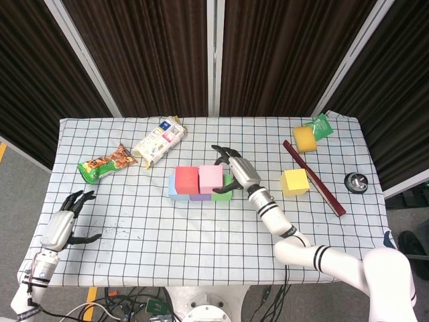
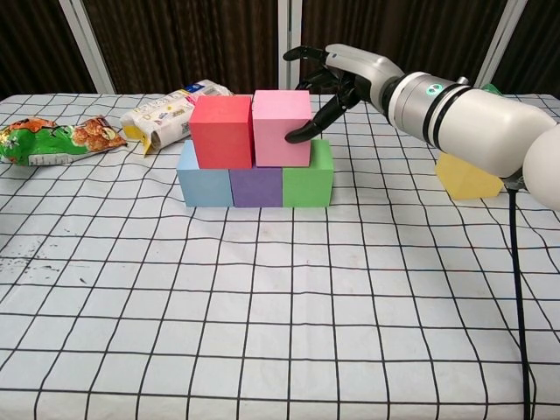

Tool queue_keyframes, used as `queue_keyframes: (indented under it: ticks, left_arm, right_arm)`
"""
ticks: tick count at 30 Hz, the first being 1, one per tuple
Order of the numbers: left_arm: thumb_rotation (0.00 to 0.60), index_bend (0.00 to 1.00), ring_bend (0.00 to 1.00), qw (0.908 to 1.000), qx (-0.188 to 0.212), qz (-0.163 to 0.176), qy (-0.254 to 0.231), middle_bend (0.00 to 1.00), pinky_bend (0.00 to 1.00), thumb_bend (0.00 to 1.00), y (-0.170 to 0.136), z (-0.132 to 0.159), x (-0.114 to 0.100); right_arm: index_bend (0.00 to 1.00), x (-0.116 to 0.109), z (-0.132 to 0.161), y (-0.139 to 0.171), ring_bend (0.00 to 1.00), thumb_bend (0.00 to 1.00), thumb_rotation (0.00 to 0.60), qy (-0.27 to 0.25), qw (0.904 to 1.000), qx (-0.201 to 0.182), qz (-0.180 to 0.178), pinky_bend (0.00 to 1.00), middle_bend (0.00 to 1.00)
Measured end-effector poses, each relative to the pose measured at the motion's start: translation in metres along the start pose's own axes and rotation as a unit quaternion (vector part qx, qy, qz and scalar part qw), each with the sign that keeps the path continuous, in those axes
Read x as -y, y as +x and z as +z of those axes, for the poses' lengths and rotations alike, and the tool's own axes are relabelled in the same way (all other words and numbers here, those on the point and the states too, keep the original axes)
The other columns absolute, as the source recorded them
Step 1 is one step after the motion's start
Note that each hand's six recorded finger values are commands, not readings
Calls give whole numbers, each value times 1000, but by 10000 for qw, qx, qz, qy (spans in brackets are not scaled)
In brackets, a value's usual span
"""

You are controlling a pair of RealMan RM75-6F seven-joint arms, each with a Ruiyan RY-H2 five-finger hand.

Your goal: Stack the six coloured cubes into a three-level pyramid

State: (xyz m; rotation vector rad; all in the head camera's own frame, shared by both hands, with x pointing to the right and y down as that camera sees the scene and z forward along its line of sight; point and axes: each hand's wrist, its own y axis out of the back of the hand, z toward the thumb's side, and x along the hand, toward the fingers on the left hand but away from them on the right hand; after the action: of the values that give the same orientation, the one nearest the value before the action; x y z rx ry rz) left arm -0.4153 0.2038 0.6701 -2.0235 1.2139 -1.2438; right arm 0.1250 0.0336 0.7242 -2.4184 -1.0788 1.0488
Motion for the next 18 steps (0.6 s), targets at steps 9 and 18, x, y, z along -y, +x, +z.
queue_keyframes:
  ticks: [9, 18]
  left_arm:
    - [600, 75, 1, 10000, -2, 2, 1, 171, 31, 0, 0, 0, 0]
    - [600, 75, 1, 10000, -19, -16, 0, 172, 31, 0, 0, -1, 1]
  right_arm:
    - [0, 4, -1, 1, 28, 108, 600, 19, 10000, 12, 46, 0, 450]
    - [0, 3, 0, 0, 28, 112, 600, -27, 10000, 7, 1, 0, 450]
